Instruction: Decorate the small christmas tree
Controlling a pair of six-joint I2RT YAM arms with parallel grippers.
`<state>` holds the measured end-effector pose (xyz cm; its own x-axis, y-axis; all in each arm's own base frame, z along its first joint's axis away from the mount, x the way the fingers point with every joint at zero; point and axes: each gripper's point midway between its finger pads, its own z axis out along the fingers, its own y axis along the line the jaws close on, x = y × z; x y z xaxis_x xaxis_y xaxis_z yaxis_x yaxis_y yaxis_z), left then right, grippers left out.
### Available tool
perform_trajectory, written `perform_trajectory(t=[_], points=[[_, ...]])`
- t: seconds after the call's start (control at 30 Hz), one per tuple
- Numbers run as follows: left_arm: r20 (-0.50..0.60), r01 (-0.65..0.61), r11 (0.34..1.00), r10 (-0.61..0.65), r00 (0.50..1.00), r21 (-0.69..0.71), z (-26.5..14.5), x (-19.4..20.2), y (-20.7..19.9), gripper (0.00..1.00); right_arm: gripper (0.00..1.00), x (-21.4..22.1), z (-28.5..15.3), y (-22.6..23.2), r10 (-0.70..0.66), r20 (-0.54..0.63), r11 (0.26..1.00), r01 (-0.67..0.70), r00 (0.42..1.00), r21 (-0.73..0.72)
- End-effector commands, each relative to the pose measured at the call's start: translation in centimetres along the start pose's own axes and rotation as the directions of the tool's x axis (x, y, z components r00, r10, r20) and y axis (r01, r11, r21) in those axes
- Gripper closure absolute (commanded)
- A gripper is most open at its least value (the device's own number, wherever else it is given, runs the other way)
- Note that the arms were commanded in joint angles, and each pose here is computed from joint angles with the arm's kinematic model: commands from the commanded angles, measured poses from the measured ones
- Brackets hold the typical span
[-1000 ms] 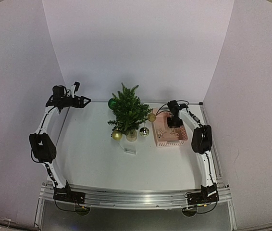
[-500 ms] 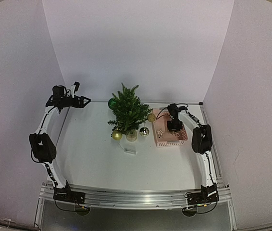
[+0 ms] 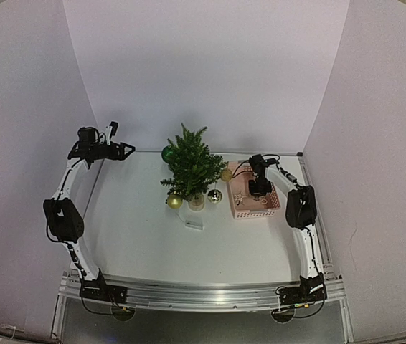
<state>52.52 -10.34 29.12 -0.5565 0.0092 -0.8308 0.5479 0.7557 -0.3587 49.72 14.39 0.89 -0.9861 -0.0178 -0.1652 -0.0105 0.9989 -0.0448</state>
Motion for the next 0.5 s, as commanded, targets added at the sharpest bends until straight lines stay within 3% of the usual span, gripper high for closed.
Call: perform_trajectory(t=[0.0, 0.47], points=[[0.051, -0.038, 0.999, 0.038, 0.998, 0.006, -0.9, -1.6, -0.5, 0.01, 0.90, 0.9, 0.9, 0.0, 0.003, -0.045, 1.000, -0.003, 0.999, 0.010], [0.055, -0.041, 0.999, 0.040, 0.998, 0.008, -1.0, -1.6, -0.6, 0.01, 0.95, -3.1, -4.8, 0.6, 0.015, 0.114, 0.999, -0.011, 0.993, -0.039]])
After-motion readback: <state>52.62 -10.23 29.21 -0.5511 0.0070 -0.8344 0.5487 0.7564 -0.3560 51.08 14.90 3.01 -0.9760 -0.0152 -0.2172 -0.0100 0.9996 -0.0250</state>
